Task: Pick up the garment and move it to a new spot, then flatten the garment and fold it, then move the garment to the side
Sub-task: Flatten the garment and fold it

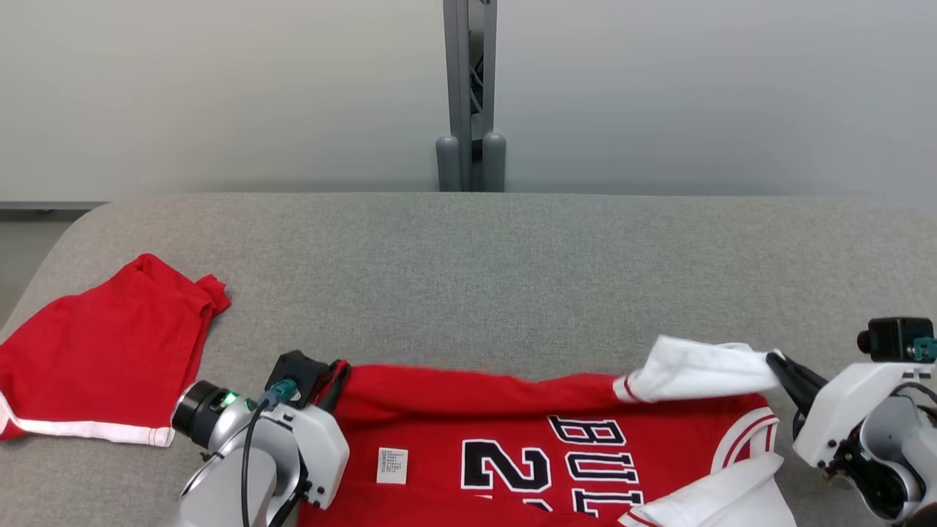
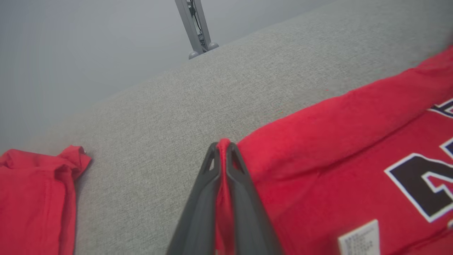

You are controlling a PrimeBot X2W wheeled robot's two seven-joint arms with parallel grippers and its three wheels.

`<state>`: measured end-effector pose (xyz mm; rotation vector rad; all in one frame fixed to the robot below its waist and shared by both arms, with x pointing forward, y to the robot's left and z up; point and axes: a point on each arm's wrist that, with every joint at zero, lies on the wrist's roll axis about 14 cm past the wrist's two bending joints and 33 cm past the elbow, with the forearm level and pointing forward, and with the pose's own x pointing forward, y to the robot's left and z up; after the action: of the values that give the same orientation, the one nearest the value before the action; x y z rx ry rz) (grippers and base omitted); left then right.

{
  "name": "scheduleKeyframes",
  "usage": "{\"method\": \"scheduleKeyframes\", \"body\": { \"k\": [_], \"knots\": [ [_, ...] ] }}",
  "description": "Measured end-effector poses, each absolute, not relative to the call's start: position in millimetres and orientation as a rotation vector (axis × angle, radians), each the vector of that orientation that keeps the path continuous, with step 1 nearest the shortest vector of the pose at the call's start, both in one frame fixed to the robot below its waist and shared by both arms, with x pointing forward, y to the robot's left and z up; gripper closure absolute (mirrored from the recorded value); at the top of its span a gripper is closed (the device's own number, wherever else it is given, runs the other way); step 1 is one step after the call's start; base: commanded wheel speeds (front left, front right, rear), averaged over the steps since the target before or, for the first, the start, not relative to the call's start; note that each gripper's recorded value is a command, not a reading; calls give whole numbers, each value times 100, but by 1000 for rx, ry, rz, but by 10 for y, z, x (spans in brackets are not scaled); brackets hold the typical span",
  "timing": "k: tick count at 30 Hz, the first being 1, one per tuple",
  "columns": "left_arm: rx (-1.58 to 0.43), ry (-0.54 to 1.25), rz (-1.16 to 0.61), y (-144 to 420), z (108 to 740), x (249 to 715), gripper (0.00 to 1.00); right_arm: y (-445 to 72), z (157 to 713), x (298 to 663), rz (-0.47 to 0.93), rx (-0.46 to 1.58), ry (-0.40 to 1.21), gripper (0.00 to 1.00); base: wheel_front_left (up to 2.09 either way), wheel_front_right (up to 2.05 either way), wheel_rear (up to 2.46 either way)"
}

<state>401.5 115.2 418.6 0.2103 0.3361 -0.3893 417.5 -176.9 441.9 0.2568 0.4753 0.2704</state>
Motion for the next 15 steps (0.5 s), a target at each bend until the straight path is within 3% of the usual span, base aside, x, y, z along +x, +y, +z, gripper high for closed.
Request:
{"method": "scheduleKeyframes", "body": {
  "k": [15],
  "knots": [
    [304,417,-526,1129,3978,3639,100,-1698,4323,3822,348,260,591,100,0,0,0]
  ]
}}
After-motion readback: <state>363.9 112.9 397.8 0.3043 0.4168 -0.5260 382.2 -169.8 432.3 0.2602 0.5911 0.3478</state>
